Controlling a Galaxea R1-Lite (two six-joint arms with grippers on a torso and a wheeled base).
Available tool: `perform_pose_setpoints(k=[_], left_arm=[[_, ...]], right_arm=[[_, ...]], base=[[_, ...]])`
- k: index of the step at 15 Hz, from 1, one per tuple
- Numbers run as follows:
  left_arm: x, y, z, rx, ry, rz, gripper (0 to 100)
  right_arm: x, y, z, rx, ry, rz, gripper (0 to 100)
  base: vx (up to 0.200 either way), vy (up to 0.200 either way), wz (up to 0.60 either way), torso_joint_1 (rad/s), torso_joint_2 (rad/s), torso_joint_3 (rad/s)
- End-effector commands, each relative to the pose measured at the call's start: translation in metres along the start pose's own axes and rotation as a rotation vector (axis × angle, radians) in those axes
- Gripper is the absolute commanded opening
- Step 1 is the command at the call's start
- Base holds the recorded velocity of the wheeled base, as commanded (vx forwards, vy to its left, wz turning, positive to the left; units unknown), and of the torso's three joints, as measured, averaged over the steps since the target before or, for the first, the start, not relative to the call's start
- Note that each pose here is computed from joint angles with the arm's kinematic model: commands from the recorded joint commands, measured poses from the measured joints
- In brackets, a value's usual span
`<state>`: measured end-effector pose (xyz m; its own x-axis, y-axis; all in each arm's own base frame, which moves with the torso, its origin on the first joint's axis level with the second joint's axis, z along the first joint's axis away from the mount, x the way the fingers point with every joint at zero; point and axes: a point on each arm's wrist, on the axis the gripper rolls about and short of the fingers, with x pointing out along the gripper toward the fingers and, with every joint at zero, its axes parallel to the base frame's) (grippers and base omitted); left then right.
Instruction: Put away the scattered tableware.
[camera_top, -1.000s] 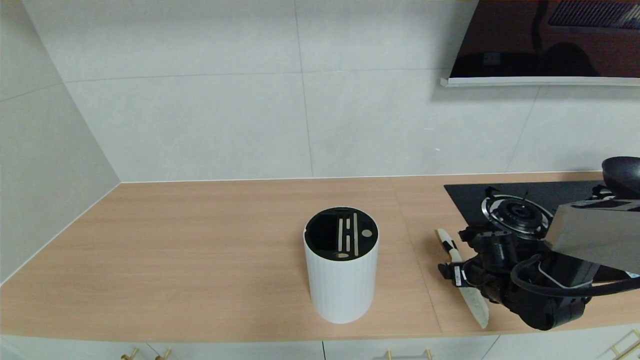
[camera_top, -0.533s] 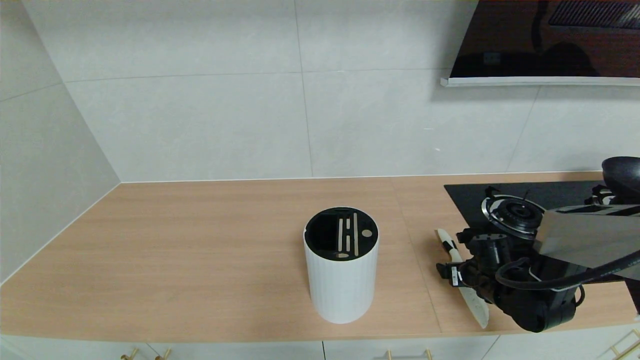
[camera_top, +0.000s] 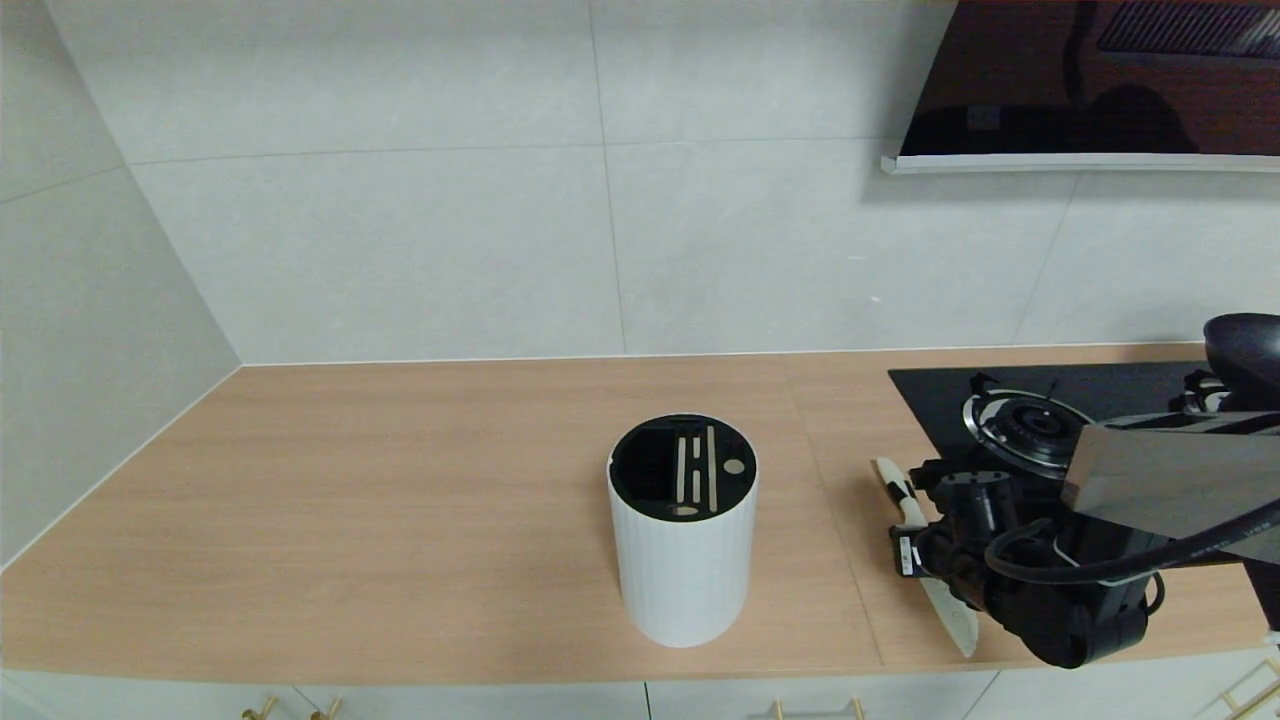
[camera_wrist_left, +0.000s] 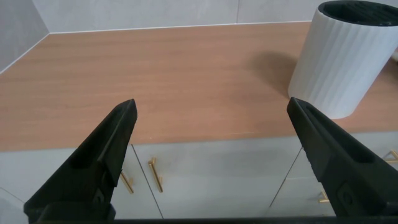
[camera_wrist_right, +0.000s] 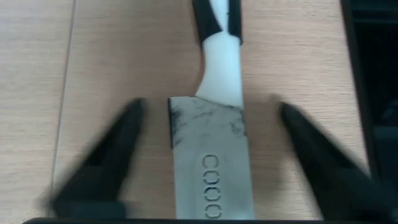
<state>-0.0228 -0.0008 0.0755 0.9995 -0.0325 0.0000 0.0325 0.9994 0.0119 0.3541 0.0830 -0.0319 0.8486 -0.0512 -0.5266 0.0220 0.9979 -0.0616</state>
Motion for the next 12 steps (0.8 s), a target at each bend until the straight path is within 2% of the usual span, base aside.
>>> perform_pose_setpoints(k=[1, 8, 12], left_arm=[[0.000, 0.000, 0.000, 0.000, 0.000, 0.000, 100], [0.000, 0.000, 0.000, 0.000, 0.000, 0.000, 100], [0.000, 0.000, 0.000, 0.011, 0.002, 0.000, 100]], right_arm=[[-0.001, 0.000, -0.001, -0.003, 0.003, -0.001, 0], [-0.011, -0.002, 0.007, -0.001, -0.014, -0.012, 0], [-0.048, -0.009, 0.043, 0.023, -0.111, 0.000, 0]], base=[[0.000, 0.000, 0.00, 0.000, 0.00, 0.000], [0.000, 0.000, 0.00, 0.000, 0.00, 0.000], [0.000, 0.000, 0.00, 0.000, 0.00, 0.000]])
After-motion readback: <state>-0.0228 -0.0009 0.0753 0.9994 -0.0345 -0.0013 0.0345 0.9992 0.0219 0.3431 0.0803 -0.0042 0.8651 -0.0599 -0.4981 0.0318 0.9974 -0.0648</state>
